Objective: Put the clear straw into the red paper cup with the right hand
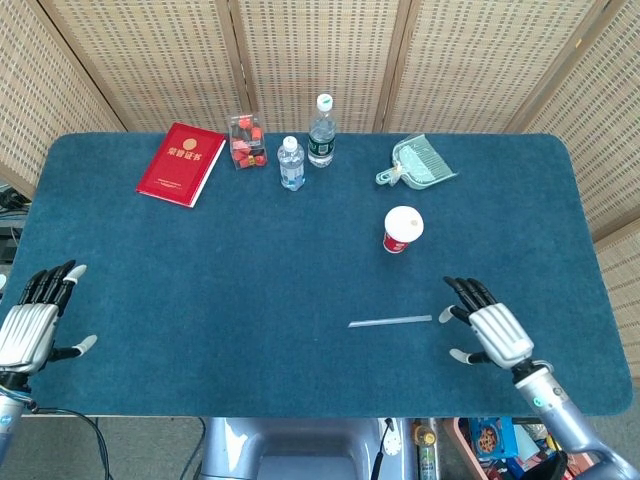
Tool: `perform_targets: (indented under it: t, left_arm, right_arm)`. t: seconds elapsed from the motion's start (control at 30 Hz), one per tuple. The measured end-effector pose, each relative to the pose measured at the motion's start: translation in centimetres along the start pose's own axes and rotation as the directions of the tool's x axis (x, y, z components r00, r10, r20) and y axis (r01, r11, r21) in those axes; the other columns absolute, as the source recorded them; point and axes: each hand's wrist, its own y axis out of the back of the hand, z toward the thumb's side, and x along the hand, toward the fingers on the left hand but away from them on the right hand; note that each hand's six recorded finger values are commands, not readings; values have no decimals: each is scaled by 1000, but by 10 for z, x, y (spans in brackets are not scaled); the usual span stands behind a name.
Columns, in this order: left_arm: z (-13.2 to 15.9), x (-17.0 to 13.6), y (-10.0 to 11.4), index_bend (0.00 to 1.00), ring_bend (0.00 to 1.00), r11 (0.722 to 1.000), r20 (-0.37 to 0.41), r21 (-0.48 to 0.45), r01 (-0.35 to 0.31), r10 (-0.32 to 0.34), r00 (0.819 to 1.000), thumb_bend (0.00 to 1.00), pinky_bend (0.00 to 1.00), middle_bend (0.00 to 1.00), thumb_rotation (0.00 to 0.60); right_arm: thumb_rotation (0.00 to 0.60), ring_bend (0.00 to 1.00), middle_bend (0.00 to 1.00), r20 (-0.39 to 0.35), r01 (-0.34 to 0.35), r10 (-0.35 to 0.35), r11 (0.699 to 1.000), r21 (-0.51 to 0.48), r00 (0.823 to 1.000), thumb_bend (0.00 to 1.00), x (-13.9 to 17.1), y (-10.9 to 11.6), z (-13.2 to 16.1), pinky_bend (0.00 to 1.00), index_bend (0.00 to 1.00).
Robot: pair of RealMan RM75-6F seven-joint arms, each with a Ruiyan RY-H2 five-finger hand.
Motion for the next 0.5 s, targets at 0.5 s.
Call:
perform_targets:
  t: [0.5]
  left_arm:
    - [-3, 5, -8, 0, 0, 1000, -21, 8, 30, -30, 999, 204, 0, 0, 600]
  right_arm:
    - [600, 0, 0, 84, -127, 127, 992, 0, 988, 344, -70, -43, 5, 0, 516]
